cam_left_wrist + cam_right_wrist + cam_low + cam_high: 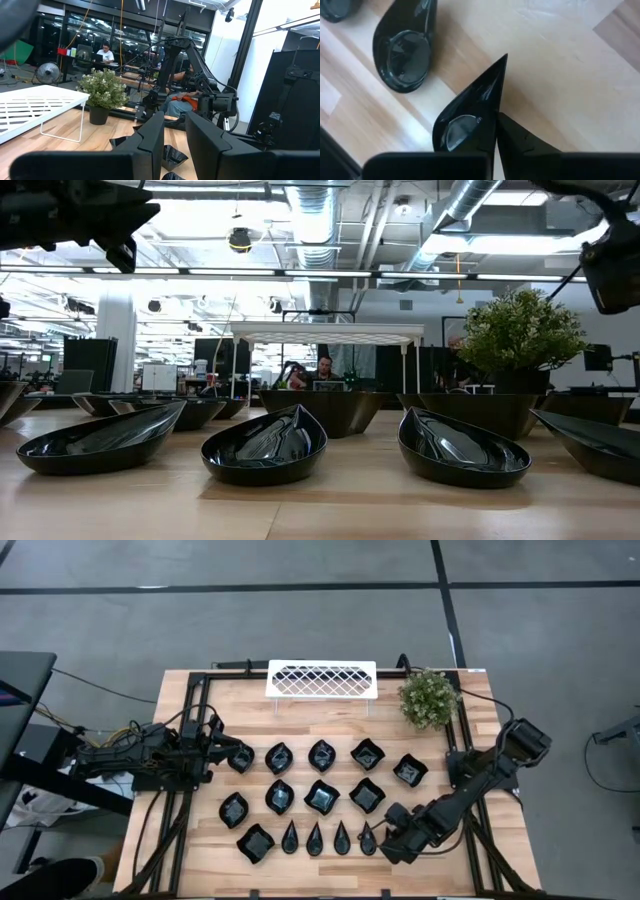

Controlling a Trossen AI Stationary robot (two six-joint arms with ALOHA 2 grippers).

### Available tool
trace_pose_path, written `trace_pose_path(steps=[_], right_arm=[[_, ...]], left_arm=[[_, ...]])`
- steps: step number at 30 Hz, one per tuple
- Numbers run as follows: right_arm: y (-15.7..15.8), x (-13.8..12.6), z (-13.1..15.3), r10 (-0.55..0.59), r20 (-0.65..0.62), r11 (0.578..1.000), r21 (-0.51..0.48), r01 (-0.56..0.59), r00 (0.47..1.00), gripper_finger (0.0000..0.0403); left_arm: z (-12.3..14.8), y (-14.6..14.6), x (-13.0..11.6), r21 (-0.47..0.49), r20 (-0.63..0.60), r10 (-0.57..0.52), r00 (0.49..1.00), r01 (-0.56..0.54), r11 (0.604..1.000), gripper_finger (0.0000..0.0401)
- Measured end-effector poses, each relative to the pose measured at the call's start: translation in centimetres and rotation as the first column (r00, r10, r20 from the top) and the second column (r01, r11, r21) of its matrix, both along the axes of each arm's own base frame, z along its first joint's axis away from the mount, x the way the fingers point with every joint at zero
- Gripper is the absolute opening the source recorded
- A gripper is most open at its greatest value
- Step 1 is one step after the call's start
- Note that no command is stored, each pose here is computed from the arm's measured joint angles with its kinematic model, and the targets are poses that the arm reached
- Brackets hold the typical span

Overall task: Pick & Place Mini shaped plates
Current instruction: Put the black drop shaped plate on the shelf

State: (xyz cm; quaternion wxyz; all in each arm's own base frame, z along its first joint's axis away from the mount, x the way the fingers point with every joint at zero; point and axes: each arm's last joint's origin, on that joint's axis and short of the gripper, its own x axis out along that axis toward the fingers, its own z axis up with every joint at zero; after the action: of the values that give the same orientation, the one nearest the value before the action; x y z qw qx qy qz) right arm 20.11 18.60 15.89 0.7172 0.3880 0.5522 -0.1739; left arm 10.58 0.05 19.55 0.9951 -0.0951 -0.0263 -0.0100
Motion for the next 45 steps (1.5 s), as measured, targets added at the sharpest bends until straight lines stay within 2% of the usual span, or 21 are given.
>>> trace_pose_path(steps=[8,12,17,20,22,25,28,33,40,42,45], right_arm=[[-0.6,-0.6,1.7,0.005,0.029,1.0,0.017,-0.005,1.0,0.0003],[-0.9,-0.9,2.9,0.046,0.077,0.998,0.031,-0.049,0.996,0.0002],[-1.6,-1.3,5.2,0.064,0.213,0.998,0.012,-0.068,0.975,0.0001],[-2.1,-1.2,6.8,0.072,0.349,0.997,-0.017,-0.07,0.934,0.0001],[-2.5,-1.0,8.2,0.095,0.463,0.995,-0.053,-0.079,0.881,0.0001],[-3.1,-0.7,10.3,0.17,0.625,0.983,-0.164,-0.085,0.762,0.0001],[-3.9,-0.3,12.4,0.251,0.729,0.96,-0.271,-0.069,0.636,0.0001],[-5.0,0.0,15.2,0.352,0.824,0.928,-0.37,-0.047,0.444,0.0],[-5.7,0.1,17.9,0.469,0.866,0.883,-0.464,-0.073,0.174,0.0],[-5.9,0.3,18.2,0.484,0.865,0.875,-0.478,-0.081,0.129,0.0],[-6.2,0.5,18.1,0.481,0.866,0.877,-0.474,-0.082,0.135,0.0]], left_arm=[[0.0,0.0,0.0,0.0,0.0,0.0,1.0,0.0,1.0,0.0082],[0.0,0.0,0.0,0.0,0.0,0.0,1.0,0.0,1.0,0.0082],[0.0,0.0,0.0,0.0,0.001,0.0,1.0,0.0,1.0,0.0082],[0.0,0.0,0.0,0.0,0.001,0.0,1.0,0.0,1.0,0.0082],[0.0,0.0,0.0,0.0,0.001,0.0,1.0,0.0,1.0,0.0082],[0.0,0.0,0.0,0.0,0.001,0.0,1.0,0.0,1.0,0.0082],[0.0,0.0,0.0,0.0,0.001,0.0,1.0,0.0,1.0,0.0082],[0.0,0.0,0.0,0.0,0.001,0.0,1.0,0.0,1.0,0.0082],[0.0,0.0,0.0,0.0,0.002,0.0,1.0,0.0,1.0,0.0082],[0.0,0.0,0.0,0.0,0.002,0.0,1.0,0.0,1.0,0.0082],[0.0,0.0,0.0,0.0,0.001,0.0,1.0,0.0,1.0,0.0082]])
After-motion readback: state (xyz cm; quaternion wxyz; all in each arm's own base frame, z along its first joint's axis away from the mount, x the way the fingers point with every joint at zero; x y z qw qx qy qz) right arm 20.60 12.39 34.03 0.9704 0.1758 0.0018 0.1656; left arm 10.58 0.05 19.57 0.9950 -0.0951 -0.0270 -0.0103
